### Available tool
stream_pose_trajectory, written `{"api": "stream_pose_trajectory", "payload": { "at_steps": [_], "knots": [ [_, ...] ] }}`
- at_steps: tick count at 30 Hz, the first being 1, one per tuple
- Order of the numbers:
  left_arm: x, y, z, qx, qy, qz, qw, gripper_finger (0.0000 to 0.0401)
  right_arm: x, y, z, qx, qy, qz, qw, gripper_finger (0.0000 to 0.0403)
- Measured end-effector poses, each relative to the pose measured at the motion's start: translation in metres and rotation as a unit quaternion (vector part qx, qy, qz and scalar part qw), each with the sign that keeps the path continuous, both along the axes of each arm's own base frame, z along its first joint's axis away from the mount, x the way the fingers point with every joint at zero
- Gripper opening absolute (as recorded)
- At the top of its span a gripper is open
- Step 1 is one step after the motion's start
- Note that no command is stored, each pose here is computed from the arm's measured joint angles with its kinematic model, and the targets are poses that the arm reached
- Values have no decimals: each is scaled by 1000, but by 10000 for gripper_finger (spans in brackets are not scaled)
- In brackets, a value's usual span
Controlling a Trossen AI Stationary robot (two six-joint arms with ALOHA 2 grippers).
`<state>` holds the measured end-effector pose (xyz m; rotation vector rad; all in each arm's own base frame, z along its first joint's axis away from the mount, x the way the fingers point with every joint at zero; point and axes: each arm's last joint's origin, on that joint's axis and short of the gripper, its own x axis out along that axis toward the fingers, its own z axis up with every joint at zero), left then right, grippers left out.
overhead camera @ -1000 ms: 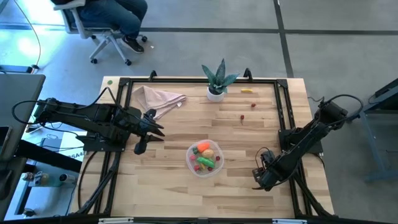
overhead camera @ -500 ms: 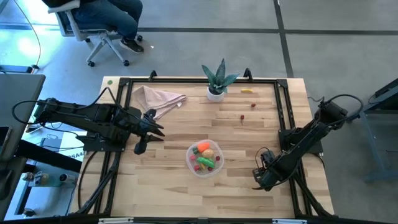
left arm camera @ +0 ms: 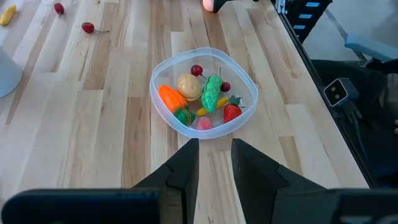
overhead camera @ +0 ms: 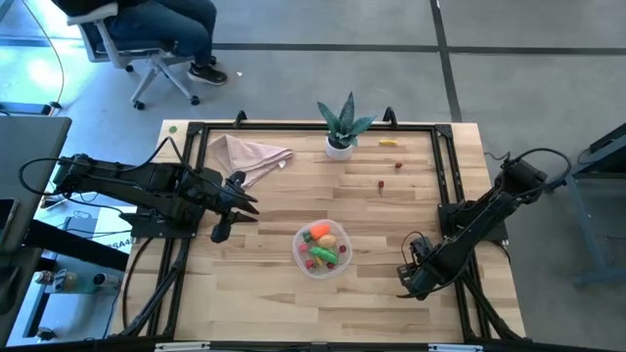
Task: Pick and placing Produce into tupperware
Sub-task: Put the peach into the transparent container
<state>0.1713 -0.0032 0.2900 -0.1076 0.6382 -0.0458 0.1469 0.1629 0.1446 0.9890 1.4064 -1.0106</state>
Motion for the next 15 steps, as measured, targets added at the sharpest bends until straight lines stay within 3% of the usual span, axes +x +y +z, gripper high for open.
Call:
{"api": "stream_pose_trajectory", "payload": {
  "at_steps": [15],
  "knots": [
    [0, 0, 0, 0, 0, 0, 1000, 83, 1, 0, 0, 1, 0, 7, 1000, 226]
  ]
}}
